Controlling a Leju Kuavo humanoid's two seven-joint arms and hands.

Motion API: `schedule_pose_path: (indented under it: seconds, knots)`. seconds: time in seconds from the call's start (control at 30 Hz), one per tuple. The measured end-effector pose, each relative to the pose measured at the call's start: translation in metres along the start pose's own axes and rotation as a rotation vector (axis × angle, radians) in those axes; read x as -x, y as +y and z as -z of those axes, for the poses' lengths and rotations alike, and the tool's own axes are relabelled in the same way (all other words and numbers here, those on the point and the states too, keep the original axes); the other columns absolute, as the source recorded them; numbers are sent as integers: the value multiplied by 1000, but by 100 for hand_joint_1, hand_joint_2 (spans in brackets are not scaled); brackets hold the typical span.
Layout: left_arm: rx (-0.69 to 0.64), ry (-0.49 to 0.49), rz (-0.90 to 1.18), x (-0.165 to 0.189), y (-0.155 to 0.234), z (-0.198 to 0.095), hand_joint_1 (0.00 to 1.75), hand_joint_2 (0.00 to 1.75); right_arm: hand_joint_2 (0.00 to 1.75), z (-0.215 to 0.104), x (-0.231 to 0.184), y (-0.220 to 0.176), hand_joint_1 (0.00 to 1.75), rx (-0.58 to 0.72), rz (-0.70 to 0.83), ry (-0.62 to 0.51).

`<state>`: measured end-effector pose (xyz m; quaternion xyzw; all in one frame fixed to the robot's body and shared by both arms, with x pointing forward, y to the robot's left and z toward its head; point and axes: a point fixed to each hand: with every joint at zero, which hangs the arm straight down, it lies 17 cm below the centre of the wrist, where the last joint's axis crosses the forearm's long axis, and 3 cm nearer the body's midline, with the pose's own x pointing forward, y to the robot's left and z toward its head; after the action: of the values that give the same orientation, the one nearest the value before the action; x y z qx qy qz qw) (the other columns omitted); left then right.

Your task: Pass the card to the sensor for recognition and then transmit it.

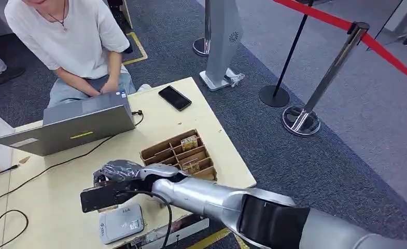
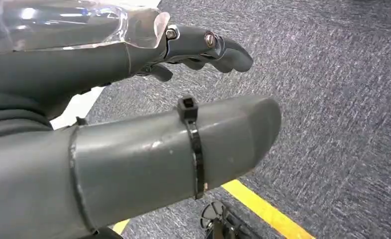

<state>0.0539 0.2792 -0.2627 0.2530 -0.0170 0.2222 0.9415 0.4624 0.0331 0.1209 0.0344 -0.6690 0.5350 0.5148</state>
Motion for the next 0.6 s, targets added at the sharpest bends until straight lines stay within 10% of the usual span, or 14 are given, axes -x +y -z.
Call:
schedule_pose_path:
  seconds: [0.4,0.6]
  knots:
    - [-3,-3,-1,-1,2,2,0,0,175,-10,-26,-54,175,118,-35,-100]
    - [-6,-19,6,-4,3,1,0,0,175,-24,-52,-139,175,458,-319,-144]
